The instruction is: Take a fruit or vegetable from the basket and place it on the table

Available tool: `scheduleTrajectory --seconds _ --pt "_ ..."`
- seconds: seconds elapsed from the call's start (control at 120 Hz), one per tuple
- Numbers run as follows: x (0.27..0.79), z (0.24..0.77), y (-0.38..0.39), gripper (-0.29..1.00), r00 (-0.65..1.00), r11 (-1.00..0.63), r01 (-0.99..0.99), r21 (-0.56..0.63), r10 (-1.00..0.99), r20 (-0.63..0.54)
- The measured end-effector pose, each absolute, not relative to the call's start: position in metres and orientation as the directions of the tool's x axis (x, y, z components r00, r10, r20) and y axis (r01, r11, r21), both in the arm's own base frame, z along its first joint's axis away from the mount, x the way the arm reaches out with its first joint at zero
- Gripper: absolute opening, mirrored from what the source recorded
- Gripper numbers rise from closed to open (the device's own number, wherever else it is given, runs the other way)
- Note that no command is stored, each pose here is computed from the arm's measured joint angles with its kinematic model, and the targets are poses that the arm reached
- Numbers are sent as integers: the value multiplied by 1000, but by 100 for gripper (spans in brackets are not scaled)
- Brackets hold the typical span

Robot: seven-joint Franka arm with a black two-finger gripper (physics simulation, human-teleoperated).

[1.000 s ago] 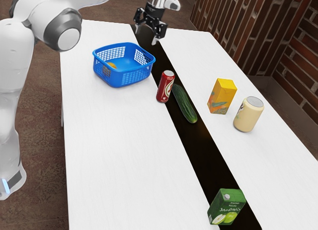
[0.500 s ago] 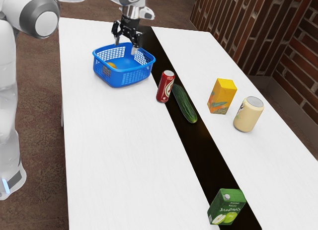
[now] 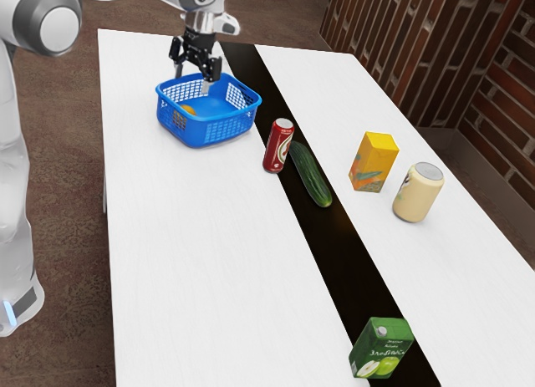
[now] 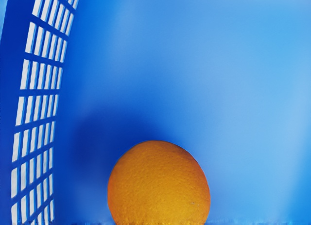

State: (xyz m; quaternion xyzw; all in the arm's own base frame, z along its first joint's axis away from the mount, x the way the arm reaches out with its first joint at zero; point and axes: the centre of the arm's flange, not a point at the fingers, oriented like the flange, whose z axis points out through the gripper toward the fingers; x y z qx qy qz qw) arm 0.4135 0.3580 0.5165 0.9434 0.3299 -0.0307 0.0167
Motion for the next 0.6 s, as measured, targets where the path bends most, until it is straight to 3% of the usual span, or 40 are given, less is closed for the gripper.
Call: scheduleTrajectory --seconds 0.6 --pt "411 491 346 70 821 -824 565 25 560 -113"
